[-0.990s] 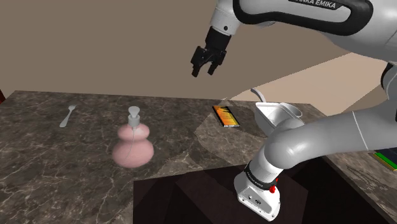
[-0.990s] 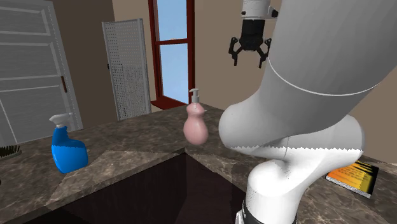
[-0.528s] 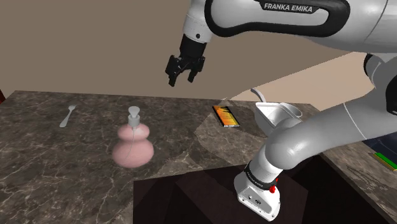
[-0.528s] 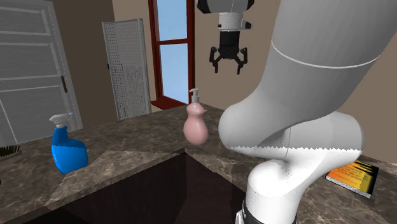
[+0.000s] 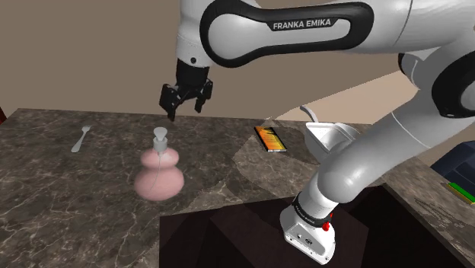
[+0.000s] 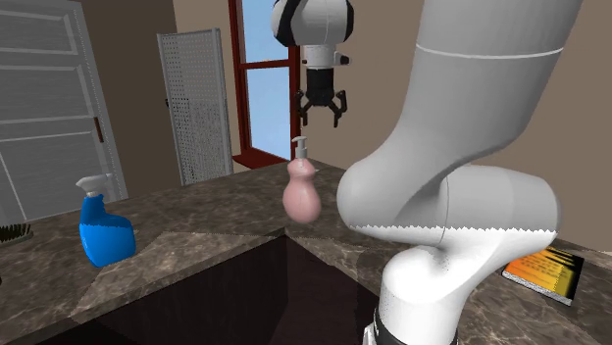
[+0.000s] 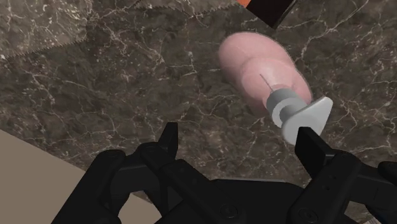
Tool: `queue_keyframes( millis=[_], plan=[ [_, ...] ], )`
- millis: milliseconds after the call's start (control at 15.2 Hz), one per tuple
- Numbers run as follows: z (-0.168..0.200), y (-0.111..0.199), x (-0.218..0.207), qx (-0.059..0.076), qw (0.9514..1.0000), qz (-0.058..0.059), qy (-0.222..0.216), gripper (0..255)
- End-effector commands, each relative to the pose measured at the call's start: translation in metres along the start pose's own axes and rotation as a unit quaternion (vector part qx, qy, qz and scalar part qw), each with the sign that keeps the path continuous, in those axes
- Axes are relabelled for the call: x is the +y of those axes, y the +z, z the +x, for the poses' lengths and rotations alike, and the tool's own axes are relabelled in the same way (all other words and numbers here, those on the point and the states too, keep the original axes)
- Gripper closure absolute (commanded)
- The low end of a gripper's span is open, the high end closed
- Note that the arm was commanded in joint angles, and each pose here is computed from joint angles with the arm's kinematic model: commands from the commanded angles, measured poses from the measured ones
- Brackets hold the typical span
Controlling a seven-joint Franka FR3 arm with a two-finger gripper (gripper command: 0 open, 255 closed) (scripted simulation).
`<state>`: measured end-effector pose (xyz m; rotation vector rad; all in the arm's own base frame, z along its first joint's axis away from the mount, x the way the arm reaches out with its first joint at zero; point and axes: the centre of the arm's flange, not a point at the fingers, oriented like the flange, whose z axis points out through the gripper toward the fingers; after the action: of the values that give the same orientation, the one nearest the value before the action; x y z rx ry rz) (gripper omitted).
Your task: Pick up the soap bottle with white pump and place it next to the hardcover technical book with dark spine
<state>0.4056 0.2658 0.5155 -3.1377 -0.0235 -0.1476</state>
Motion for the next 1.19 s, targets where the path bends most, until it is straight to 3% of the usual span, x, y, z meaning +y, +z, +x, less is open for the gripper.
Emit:
queue_keyframes(
  millis=[0, 264, 726, 1122],
  plan=[
    [0.004, 0.012, -0.027, -0.002, 1.0, -0.003, -0.005, 0],
    [0.014, 0.033, -0.07, -0.005, 0.9999, -0.009, -0.013, 0],
    [0.014, 0.07, -0.07, -0.005, 0.9999, -0.009, -0.013, 0],
    [0.013, 0.073, -0.07, -0.005, 0.9999, -0.009, -0.013, 0]
  ],
)
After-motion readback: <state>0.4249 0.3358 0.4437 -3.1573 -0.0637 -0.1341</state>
